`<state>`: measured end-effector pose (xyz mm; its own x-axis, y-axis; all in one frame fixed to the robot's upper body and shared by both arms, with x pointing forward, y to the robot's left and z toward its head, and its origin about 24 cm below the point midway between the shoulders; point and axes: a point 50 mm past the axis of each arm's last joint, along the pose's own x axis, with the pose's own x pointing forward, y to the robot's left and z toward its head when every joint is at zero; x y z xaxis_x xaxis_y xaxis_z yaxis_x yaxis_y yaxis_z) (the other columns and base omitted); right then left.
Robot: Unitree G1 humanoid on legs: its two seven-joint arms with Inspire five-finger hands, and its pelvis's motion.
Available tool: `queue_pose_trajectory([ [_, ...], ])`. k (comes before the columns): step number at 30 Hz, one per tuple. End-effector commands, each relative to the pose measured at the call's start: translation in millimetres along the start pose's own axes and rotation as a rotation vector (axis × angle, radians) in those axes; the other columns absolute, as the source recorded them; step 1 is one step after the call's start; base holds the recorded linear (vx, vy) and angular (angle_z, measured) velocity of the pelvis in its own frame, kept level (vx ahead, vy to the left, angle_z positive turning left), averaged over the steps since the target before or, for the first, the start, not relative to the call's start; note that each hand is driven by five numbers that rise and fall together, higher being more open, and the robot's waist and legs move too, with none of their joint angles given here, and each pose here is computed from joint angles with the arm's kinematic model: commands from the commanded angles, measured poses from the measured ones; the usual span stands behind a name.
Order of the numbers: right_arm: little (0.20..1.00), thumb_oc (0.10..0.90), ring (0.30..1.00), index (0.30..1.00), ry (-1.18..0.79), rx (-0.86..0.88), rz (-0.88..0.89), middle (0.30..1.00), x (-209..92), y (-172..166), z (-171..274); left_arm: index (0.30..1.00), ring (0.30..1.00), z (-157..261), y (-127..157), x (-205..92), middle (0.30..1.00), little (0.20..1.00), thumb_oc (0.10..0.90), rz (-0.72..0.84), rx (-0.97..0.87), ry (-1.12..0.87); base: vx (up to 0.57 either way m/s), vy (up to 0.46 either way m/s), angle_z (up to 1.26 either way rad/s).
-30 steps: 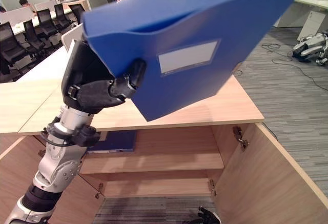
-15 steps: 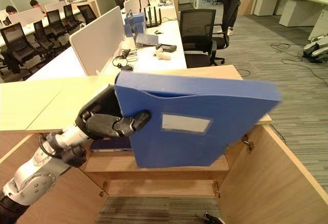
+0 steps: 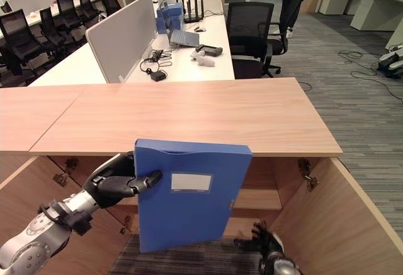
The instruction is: Put the empty folder in the office cabinet
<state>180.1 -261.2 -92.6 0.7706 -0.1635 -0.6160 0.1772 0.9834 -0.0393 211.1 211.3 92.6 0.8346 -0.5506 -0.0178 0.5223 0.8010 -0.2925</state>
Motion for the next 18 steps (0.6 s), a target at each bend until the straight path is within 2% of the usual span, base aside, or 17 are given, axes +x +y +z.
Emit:
queue_pose_trajectory([
  [1,0.9,0.8,0.9,0.9,-0.408,0.033,0.063,0.9,4,-4,100,0.3,0.3,61,-7,8,0.3,0.3,0.4,-0.101,0.134,-0.282,0.0,0.0,0.0],
  [3,0.9,0.8,0.9,0.9,-0.526,0.031,0.14,0.9,-8,-3,126,0.3,0.3,56,-1,3,0.3,0.3,0.4,-0.071,0.132,-0.271,0.0,0.0,0.0],
  [8,0.9,0.8,0.9,0.9,-0.618,-0.02,0.232,0.9,-23,-2,150,0.3,0.3,59,4,0,0.3,0.3,0.4,-0.044,0.157,-0.287,0.0,0.0,0.0],
  [10,0.9,0.8,0.9,0.9,-0.683,-0.067,0.363,0.9,-38,3,172,0.3,0.3,60,6,-2,0.3,0.3,0.4,-0.051,0.174,-0.289,0.0,0.002,0.03],
  [18,0.9,0.8,0.9,0.9,-0.699,-0.075,0.59,0.9,-51,21,186,0.3,0.3,59,7,-1,0.3,0.3,0.4,-0.066,0.172,-0.302,0.0,0.0,0.01],
])
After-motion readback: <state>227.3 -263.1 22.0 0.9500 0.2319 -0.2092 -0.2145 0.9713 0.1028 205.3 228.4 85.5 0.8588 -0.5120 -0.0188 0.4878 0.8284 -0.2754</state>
